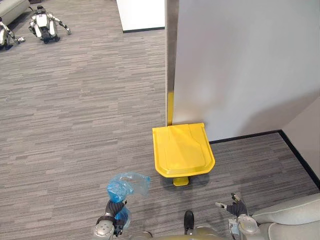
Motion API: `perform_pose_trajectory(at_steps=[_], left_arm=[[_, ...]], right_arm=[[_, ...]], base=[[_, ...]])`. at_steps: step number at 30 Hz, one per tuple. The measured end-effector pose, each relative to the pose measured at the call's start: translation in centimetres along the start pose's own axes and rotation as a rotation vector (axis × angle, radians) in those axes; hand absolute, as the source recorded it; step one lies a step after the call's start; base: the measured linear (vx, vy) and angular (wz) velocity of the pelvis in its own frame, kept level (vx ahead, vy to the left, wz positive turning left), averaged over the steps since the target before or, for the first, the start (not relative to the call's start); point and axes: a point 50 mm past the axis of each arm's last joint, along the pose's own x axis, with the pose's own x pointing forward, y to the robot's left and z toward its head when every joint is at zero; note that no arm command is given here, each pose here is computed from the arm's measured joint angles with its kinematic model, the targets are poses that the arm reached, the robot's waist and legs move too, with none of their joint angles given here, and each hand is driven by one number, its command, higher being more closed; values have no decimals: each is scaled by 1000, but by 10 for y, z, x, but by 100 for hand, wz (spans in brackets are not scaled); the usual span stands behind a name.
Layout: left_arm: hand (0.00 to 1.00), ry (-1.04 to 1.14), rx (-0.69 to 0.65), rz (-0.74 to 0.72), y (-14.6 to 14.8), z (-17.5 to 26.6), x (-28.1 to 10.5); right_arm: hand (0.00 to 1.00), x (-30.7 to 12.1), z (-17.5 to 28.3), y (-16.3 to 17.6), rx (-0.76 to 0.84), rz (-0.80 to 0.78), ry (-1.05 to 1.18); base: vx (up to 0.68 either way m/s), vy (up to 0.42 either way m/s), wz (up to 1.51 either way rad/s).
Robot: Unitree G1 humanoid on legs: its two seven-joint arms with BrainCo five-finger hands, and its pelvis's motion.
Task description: Gather rubbish on tea table into small bin, then transfer packed bag to large trash can.
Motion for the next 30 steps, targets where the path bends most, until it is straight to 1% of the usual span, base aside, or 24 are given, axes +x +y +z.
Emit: perform_pose_trajectory(at_steps=[5,11,17,21,24,27,28,30], left_arm=[[100,-2,-2,-4,-2,1,0],[100,-4,-9,-10,-5,2,1],[100,-6,-2,-3,-1,2,1],[100,-61,23,15,9,22,11],[100,-104,57,49,25,37,18],[100,-143,30,34,13,49,20],[100,-166,29,35,14,54,21],[100,-157,23,28,12,51,20]], right_arm=[[0,-2,-4,-1,-2,-2,11],[0,1,1,-2,-4,-3,-3],[0,10,27,2,-7,7,-71],[0,12,38,8,-14,25,-107],[0,12,43,9,-12,22,-124],[0,15,53,-3,-13,-23,-152],[0,14,53,-3,5,-27,-155],[0,12,46,-4,20,-34,-132]], base=[[-29,-7,-2],[74,35,-2],[62,108,-20],[31,72,7],[61,-30,34],[207,-88,32],[227,-90,31],[244,-94,30]])
